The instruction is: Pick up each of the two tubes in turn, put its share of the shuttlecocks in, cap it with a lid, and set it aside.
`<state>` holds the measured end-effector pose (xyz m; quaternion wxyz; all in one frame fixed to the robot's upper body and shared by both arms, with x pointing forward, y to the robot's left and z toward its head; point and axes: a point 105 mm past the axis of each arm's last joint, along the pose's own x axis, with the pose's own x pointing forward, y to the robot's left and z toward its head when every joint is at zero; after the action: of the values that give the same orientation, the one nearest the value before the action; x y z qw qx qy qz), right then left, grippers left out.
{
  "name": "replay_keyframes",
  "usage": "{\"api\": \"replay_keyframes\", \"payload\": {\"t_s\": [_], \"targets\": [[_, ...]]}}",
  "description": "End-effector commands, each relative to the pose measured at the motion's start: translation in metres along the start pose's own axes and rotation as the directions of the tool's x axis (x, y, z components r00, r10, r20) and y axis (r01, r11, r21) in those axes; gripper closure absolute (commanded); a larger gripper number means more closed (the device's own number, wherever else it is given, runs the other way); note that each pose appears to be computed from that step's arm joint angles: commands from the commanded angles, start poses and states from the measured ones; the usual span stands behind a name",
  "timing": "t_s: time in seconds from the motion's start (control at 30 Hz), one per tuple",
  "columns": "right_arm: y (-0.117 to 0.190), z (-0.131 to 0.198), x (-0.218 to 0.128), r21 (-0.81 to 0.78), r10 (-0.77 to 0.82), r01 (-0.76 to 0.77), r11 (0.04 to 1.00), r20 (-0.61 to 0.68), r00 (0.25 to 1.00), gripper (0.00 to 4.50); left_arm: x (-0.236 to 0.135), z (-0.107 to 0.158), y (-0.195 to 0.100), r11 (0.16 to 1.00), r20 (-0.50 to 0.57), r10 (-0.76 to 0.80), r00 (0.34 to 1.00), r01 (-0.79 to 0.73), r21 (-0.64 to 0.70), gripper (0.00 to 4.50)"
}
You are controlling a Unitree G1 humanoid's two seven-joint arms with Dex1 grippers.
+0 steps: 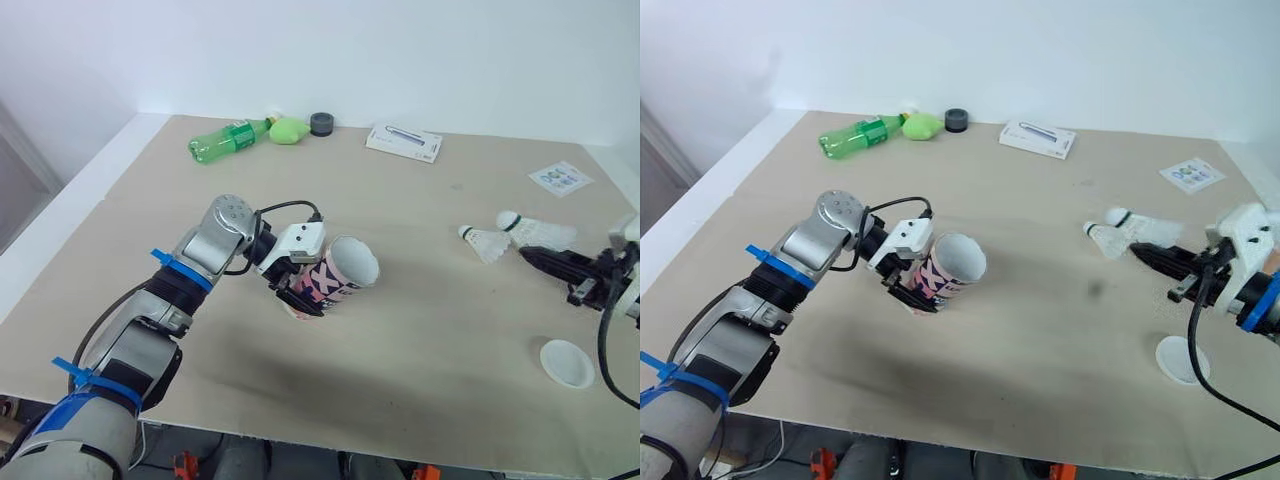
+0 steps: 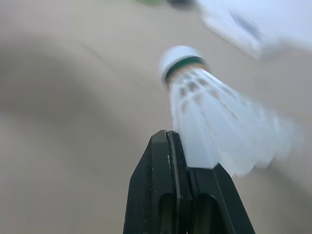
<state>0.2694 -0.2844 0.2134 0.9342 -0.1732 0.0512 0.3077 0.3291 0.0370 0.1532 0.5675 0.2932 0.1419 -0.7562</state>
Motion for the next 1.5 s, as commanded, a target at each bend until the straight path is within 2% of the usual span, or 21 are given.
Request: {"api": "replay_keyframes", "payload": {"t_s": [0.03,0.13,0.3,0.4,0.53,0.67,0.7,0.83,0.87,0.9,1.0,1.03,1.13,1.23,1.4,1.5], "targets": [[0.048,0.042,0.012,-0.232,0.198,-0.196,0.953,-0.018,0.98,4.31,0.001,-0.001,0.001,1.0,-0.017,0.0,1.0,0.0,0.001,1.14],[0.078,0.071,0.026,-0.394,0.321,-0.307,0.866,-0.033,0.947,4.31,0.0,-0.001,0.003,1.0,-0.021,0.004,1.0,-0.004,0.002,1.14],[0.098,0.092,0.046,-0.528,0.402,-0.358,0.77,-0.033,0.915,4.31,0.0,-0.001,0.003,1.0,-0.023,0.001,1.0,-0.001,0.007,1.14],[0.107,0.094,0.053,-0.568,0.443,-0.394,0.723,-0.057,0.895,4.31,0.001,0.0,0.004,1.0,-0.017,0.008,1.0,-0.007,0.007,1.14],[0.116,0.079,0.059,-0.602,0.468,-0.452,0.658,-0.144,0.872,4.31,-0.001,0.001,0.004,1.0,-0.013,0.012,1.0,-0.012,0.007,1.14],[0.123,0.082,0.07,-0.645,0.493,-0.464,0.607,-0.152,0.857,4.31,-0.002,0.0,0.004,1.0,-0.016,0.014,1.0,-0.014,0.003,1.14],[0.123,0.084,0.074,-0.648,0.497,-0.463,0.605,-0.146,0.855,3.93,-0.002,0.0,0.004,1.0,-0.017,0.015,1.0,-0.015,0.003,1.14],[0.12,0.099,0.087,-0.66,0.488,-0.426,0.618,-0.103,0.867,2.58,-0.002,0.001,0.005,1.0,-0.015,0.016,1.0,-0.016,0.007,1.14],[0.12,0.101,0.088,-0.666,0.487,-0.42,0.617,-0.095,0.868,2.12,-0.002,0.002,0.005,1.0,-0.014,0.017,1.0,-0.017,0.008,1.14],[0.12,0.103,0.088,-0.671,0.486,-0.413,0.616,-0.089,0.869,2.12,-0.001,0.002,0.006,1.0,-0.014,0.018,1.0,-0.018,0.008,1.14],[0.118,0.112,0.083,-0.656,0.5,-0.406,0.636,-0.05,0.864,1.11,-0.001,0.002,0.006,1.0,-0.013,0.019,1.0,-0.019,0.007,1.14],[0.116,0.113,0.08,-0.647,0.504,-0.407,0.645,-0.04,0.863,0.91,-0.001,0.002,0.006,1.0,-0.012,0.018,1.0,-0.018,0.007,1.14],[0.101,0.107,0.064,-0.583,0.482,-0.408,0.702,-0.033,0.875,0.91,-0.001,0.002,0.005,1.0,-0.011,0.016,1.0,-0.016,0.007,1.14],[0.074,0.086,0.05,-0.453,0.385,-0.358,0.817,-0.035,0.922,0.91,0.0,0.002,0.005,1.0,-0.011,0.013,1.0,-0.013,0.008,1.14],[0.04,0.027,0.03,-0.236,0.186,-0.205,0.95,-0.1,0.977,0.91,-0.002,0.001,0.005,1.0,-0.012,0.014,1.0,-0.014,0.006,1.14],[0.022,-0.011,0.026,-0.129,0.078,-0.095,0.987,-0.13,0.988,0.91,-0.001,0.001,0.005,1.0,-0.012,0.01,1.0,-0.01,0.007,1.14]]}}
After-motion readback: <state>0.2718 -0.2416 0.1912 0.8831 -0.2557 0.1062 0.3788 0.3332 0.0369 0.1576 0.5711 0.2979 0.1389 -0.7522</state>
